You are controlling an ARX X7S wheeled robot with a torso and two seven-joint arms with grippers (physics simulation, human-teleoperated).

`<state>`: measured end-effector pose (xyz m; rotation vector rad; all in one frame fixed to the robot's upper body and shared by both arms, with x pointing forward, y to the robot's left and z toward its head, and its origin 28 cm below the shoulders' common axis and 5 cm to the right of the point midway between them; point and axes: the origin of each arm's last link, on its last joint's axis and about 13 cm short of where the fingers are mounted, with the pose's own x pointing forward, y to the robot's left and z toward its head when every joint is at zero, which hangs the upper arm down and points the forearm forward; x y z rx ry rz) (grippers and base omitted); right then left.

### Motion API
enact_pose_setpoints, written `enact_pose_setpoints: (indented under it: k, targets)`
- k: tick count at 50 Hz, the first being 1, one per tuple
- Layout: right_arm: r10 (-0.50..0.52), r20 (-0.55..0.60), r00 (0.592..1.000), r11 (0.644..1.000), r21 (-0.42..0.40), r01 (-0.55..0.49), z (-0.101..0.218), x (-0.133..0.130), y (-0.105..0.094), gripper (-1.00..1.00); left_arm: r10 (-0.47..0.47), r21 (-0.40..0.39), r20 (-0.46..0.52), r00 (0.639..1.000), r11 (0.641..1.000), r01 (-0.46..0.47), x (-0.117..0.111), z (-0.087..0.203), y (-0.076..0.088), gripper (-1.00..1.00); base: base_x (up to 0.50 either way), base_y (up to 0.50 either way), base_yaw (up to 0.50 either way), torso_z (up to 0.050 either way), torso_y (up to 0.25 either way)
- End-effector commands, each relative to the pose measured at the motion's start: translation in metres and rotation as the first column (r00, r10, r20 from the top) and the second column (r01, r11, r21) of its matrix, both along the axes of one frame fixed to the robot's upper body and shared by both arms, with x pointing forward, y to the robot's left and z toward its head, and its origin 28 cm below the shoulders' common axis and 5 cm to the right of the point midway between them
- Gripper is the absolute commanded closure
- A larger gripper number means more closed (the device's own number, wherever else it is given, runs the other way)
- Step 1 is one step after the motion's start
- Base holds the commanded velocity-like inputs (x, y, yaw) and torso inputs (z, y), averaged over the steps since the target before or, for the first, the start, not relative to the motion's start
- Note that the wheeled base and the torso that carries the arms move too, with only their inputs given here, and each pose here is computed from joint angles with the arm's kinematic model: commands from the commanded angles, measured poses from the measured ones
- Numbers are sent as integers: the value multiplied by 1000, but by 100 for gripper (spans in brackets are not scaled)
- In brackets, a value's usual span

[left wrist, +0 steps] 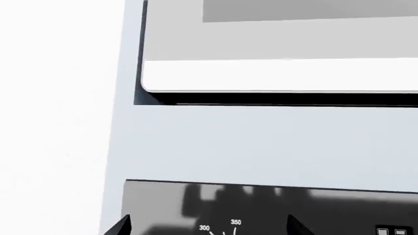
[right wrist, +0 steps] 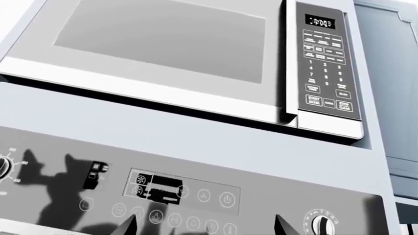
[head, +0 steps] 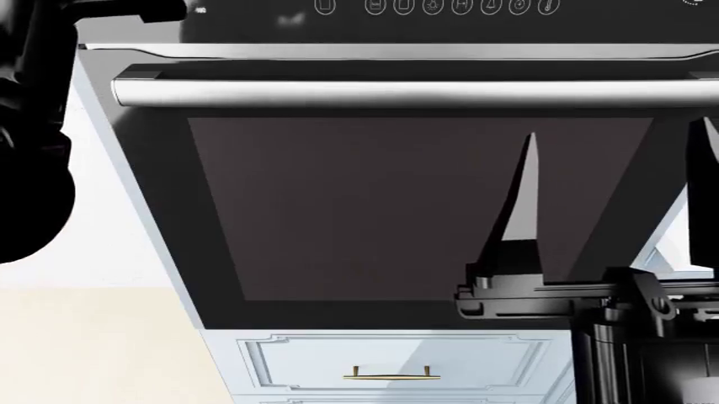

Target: Preheat the oven by turning the temperature knob.

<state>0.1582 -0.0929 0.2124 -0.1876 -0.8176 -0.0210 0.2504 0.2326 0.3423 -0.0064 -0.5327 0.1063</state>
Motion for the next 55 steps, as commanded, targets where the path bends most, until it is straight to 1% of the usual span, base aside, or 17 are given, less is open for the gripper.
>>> enact_pose_setpoints:
  k: [1,12,25,37,44,55]
  targets:
    - [-1,-6,1000,1000,-4,1,0,0,1,-100,-21,14,-29,999,1000,21,1,5,-2,-100,0,0,0,0,0]
    - [0,-9,1000,1000,-5,0,-1,0,1,-100,-37,4,-89,995,999,38,5,0,-5,-100,0,0,0,0,0]
    - [-1,-12,1000,1000,-6,1,-1,0,1,-100,-30,10,-127,992,999,31,7,-1,-6,-100,0,0,0,0,0]
    - [-1,-13,1000,1000,-6,1,-1,1,1,-100,-35,-1,-156,987,999,36,10,-5,-7,-100,0,0,0,0,0]
    - [0,-14,1000,1000,-7,0,-1,0,1,-100,-37,-11,-206,978,999,36,13,-11,-8,-100,0,0,0,0,0]
    - [0,-15,1000,1000,-10,0,-1,0,1,-100,-37,-5,-212,977,999,36,14,-12,-8,-100,0,0,0,0,0]
